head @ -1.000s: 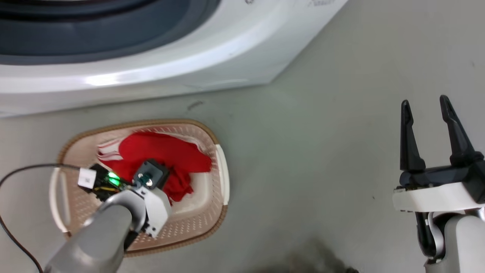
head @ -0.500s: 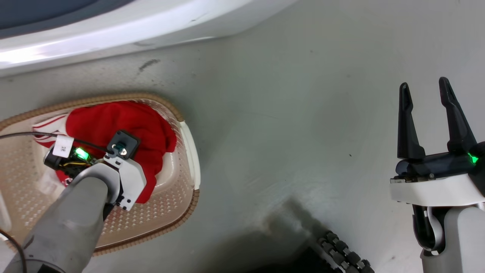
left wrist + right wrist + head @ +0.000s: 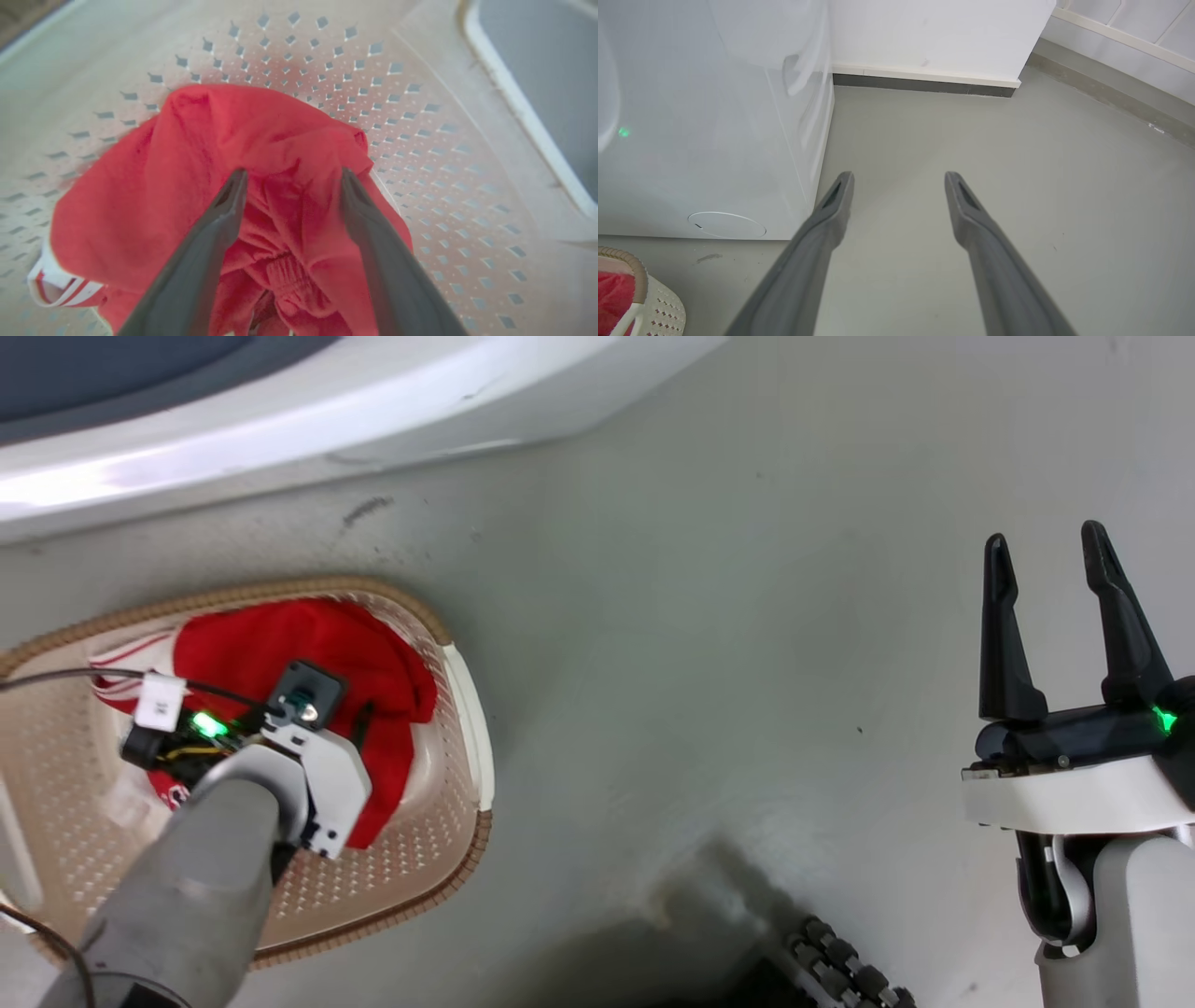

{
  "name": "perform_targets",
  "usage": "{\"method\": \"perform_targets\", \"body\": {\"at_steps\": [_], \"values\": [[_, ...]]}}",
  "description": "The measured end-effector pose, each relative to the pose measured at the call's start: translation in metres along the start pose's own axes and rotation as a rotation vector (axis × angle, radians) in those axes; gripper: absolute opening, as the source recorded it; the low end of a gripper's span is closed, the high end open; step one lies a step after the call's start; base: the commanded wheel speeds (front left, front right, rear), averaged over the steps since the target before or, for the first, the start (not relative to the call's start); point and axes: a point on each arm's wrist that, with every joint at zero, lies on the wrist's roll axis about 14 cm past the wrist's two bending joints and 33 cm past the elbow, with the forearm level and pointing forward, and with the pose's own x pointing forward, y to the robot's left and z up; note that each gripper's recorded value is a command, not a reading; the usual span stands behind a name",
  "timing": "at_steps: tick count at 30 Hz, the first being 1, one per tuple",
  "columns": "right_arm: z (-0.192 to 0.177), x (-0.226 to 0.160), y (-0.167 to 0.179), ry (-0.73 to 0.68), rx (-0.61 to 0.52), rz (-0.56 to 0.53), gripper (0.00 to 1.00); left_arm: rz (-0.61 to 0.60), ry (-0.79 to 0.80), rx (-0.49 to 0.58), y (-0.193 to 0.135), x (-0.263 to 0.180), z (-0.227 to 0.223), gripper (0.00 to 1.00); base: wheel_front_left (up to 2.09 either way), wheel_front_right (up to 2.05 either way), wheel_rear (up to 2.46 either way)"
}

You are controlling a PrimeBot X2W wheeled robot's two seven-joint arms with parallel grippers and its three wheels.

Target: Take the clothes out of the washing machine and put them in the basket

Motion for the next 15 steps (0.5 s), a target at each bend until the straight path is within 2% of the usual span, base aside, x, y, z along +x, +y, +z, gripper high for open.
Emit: {"method": "perform_targets", "body": {"at_steps": [3, 8, 13, 15], "values": [[0.012, -0.002, 0.000, -0.030, -0.003, 0.002, 1.00, 0.013, -0.026, -0.007, -0.002, -0.014, 0.009, 1.00, 0.00, 0.00, 0.00], [0.038, -0.009, -0.003, -0.093, -0.009, -0.003, 1.00, 0.048, -0.194, -0.019, -0.003, -0.042, 0.064, 1.00, 0.00, 0.00, 0.00], [0.063, -0.024, -0.004, -0.155, -0.010, -0.002, 1.00, 0.116, -0.362, -0.020, 0.002, -0.090, 0.110, 1.00, 0.00, 0.00, 0.00], [0.073, -0.029, -0.003, -0.183, -0.008, 0.003, 1.00, 0.162, -0.440, 0.009, 0.007, -0.114, 0.132, 1.00, 0.00, 0.00, 0.00]]}}
